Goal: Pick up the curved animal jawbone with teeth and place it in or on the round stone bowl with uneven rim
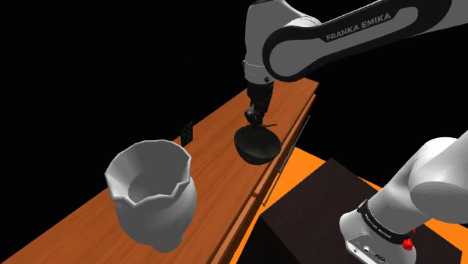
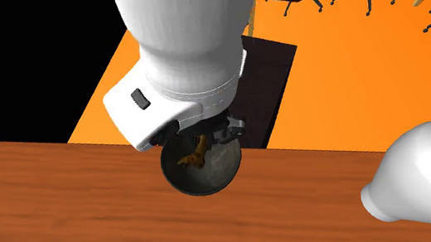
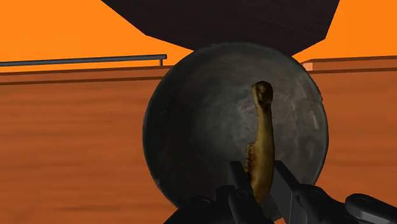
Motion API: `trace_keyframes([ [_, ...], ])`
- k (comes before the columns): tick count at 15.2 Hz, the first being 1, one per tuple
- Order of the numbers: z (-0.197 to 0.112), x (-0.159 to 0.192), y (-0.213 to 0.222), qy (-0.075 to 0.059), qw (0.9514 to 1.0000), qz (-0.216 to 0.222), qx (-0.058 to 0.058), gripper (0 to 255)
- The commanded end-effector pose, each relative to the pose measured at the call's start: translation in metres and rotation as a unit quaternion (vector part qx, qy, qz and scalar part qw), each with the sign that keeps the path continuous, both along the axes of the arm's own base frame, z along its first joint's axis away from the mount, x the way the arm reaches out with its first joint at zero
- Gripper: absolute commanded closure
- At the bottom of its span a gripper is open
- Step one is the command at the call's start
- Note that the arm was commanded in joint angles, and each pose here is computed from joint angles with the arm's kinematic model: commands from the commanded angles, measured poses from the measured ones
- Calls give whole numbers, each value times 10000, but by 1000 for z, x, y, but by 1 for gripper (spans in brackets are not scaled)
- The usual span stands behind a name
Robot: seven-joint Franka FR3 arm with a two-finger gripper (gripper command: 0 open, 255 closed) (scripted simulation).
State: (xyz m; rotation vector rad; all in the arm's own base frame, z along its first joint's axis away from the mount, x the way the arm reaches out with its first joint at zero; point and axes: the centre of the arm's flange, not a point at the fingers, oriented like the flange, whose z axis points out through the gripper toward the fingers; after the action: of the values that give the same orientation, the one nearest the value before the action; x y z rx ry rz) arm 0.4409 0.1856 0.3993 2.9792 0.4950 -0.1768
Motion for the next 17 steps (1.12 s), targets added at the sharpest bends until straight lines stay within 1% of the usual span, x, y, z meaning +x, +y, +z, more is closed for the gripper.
trace_keyframes([
  [1,-6,-1,-8,0,10000,10,3,255],
  [11,-57,-1,-8,0,10000,10,3,255],
  [17,-57,-1,-8,0,10000,10,3,255],
])
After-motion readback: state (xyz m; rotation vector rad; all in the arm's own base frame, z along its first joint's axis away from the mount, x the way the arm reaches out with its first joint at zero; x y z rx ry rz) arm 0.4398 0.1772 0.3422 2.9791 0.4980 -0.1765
